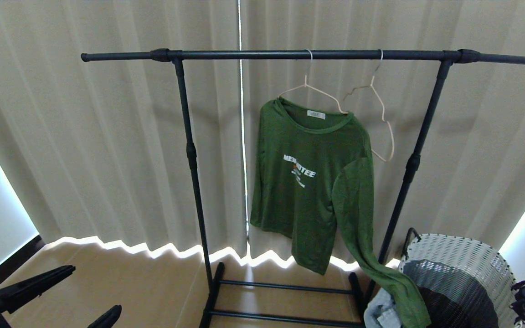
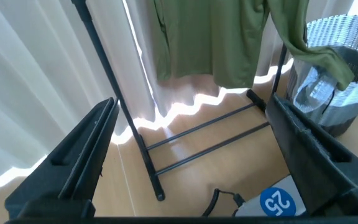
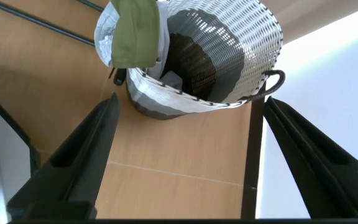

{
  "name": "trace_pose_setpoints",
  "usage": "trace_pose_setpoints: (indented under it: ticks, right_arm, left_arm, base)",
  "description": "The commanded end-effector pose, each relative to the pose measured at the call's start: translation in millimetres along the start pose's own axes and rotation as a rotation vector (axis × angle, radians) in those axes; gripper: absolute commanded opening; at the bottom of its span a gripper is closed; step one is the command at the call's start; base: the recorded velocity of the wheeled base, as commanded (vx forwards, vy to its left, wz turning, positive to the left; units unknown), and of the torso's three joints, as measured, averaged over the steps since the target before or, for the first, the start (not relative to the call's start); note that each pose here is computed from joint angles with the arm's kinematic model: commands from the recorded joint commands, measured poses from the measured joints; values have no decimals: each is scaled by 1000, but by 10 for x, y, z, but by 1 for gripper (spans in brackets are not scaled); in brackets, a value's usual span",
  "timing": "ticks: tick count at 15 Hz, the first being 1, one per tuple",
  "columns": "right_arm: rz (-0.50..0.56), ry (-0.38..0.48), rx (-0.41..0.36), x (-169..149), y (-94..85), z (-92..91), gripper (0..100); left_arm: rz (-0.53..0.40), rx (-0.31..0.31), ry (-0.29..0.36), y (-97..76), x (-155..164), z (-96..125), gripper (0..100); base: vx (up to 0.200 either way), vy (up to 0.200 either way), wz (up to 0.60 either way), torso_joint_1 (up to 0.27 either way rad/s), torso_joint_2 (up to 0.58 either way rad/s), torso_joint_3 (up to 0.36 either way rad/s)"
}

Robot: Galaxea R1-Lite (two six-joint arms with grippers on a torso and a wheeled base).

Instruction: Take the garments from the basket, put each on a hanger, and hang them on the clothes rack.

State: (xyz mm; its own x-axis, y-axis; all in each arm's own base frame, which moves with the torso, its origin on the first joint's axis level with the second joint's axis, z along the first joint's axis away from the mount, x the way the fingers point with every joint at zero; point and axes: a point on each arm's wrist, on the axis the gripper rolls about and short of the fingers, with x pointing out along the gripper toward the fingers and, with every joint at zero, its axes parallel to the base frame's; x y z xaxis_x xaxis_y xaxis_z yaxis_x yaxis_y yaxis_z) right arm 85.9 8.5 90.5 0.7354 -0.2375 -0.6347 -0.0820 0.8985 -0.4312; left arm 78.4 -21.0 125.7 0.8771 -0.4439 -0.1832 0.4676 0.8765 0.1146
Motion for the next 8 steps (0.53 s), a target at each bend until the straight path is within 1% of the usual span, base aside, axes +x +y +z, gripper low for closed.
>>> trace_pose_setpoints:
  ticks: [1,4,7,8]
  right_arm:
    - [3,9,-5,13,5,4,100]
    - [3,11,-5,15,6,4,100]
    - [3,11,-5,15,6,4,100]
    - [3,11,-5,15,6,4,100]
  left_arm:
    - [-1,0,7,3,12,-4,100]
    - [1,51,6,2,8,-4,100]
    - [0,52,8,1,6,-6,100]
    - [0,52,8,1,6,-6,100]
  base:
    - [0,0,0,0,0,0]
    - [0,-200,0,2,4,1]
    - [0,-200,0,4,4,4]
    - [0,0,0,0,0,0]
